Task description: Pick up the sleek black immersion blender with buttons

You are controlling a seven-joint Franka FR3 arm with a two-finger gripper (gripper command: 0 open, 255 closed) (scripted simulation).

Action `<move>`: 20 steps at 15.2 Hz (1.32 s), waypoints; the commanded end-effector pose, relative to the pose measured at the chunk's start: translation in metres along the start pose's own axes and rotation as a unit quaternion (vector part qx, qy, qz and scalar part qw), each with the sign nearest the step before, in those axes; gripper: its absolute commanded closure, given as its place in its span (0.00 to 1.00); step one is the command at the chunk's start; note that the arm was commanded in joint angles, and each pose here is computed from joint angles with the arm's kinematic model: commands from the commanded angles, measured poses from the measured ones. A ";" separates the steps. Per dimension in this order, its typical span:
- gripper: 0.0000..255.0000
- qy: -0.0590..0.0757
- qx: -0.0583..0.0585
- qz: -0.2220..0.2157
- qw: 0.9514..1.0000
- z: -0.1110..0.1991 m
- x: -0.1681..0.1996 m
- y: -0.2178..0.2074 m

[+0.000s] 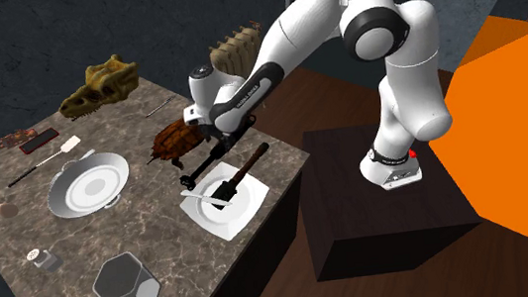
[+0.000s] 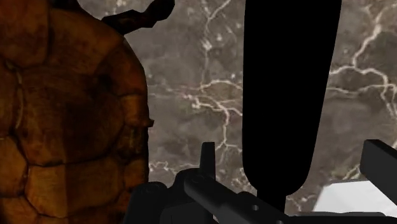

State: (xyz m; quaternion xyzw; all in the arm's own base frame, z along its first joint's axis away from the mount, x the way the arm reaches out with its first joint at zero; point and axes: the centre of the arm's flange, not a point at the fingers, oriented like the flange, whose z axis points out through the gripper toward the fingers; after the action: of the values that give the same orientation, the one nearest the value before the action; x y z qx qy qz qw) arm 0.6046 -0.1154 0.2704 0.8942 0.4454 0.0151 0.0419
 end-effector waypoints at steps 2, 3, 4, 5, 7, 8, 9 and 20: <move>0.00 0.000 0.000 -0.001 1.000 0.016 0.001 -0.001; 0.00 0.000 0.000 -0.001 1.000 0.021 0.001 -0.001; 0.00 0.000 0.000 -0.001 1.000 0.029 0.001 -0.002; 0.00 0.000 0.000 -0.001 1.000 0.029 0.001 -0.002; 1.00 0.000 0.000 -0.001 1.000 0.029 0.001 -0.002; 1.00 0.000 0.000 -0.001 1.000 0.029 0.001 -0.001; 1.00 0.000 0.000 -0.001 1.000 0.029 0.001 -0.002; 1.00 0.000 0.000 -0.001 1.000 0.008 0.000 0.000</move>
State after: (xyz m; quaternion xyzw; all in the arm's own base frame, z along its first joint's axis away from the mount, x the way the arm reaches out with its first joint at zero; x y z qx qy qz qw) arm 0.6058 -0.1162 0.2573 0.8938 0.4463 0.0151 0.0419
